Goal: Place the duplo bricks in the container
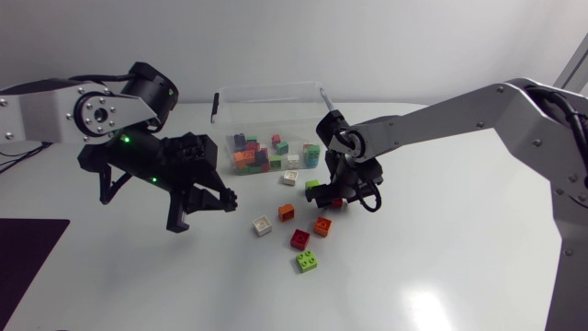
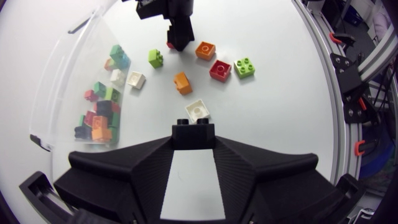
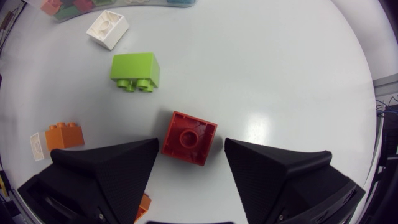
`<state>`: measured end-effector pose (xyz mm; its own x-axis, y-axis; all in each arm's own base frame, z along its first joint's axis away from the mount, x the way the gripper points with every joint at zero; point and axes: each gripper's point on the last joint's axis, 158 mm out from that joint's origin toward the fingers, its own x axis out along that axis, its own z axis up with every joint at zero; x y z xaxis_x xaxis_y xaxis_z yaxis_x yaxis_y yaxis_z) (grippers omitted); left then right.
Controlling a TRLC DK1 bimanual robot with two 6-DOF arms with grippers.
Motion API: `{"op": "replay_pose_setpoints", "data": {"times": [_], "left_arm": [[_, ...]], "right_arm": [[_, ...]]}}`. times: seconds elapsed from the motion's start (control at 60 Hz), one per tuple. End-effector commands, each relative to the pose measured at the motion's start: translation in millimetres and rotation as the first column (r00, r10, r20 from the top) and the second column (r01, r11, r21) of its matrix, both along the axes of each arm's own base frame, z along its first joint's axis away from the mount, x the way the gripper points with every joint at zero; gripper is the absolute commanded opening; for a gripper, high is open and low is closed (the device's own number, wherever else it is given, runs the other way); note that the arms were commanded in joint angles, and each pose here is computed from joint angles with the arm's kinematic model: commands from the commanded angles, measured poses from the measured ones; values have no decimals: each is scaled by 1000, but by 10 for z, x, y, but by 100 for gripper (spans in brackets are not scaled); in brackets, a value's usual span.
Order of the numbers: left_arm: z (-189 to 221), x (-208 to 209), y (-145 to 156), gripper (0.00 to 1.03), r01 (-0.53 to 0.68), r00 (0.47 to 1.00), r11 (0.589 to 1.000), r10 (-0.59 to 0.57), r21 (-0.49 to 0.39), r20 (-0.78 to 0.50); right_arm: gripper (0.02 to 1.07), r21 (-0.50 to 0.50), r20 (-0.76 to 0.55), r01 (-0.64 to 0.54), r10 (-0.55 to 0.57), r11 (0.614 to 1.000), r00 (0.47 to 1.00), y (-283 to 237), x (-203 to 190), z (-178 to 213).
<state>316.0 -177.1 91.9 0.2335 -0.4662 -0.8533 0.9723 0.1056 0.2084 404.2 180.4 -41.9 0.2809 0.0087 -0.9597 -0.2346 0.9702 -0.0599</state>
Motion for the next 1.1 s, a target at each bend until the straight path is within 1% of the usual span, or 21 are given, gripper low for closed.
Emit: {"op": "replay_pose_setpoints", "data": {"times": [0.0, 0.117, 0.2, 0.25, 0.35, 0.45, 0.517, 0.633, 0.717, 0.783, 0.867, 0.983, 1.083], "left_arm": [[249, 150, -44, 40, -34, 997, 998, 37, -49, 62], [403, 320, -86, 40, -72, 990, 993, 82, -94, 114], [554, 496, -141, 40, -101, 978, 984, 125, -146, 170], [672, 635, -145, 40, -136, 965, 972, 173, -189, 199], [786, 779, -158, 40, -161, 954, 962, 209, -220, 214], [878, 954, -196, 40, -189, 944, 948, 247, -255, 217], [955, 1117, -201, 40, -222, 933, 932, 289, -286, 215], [1007, 1303, -220, 40, -254, 920, 914, 330, -317, 213], [1069, 1577, -227, 40, -302, 891, 885, 394, -355, 225], [1055, 1722, -228, 40, -326, 883, 872, 418, -366, 211], [1029, 1896, -253, 40, -350, 871, 859, 445, -374, 209], [1125, 2122, -297, 41, -375, 833, 824, 501, -425, 236], [1142, 2259, -333, 42, -394, 818, 804, 527, -445, 229]], "right_arm": [[72, -14, -18, 44, -44, 999, 999, -28, 8, -116], [47, -15, -14, 55, -55, 998, 998, -42, 15, -111], [34, -17, 2, 63, -63, 998, 998, -74, 41, -61], [34, -17, 10, 62, -62, 998, 998, -75, 51, -26], [32, -16, 30, 59, -58, 998, 998, -81, 63, 75], [32, -26, 86, 51, -48, 998, 995, -102, 101, 290], [32, -6, 132, 34, -33, 999, 991, -57, 134, 525], [33, 22, 201, 7, -11, 1000, 980, 4, 206, 868], [33, 49, 259, -18, 5, 999, 966, 59, 279, 1154], [33, 77, 293, -41, 16, 996, 956, 126, 317, 1332], [33, 104, 326, -72, 35, 992, 945, 226, 348, 1510], [33, 139, 373, -112, 53, 984, 926, 363, 400, 1709], [34, 163, 408, -141, 64, 976, 911, 454, 454, 1862]]}}
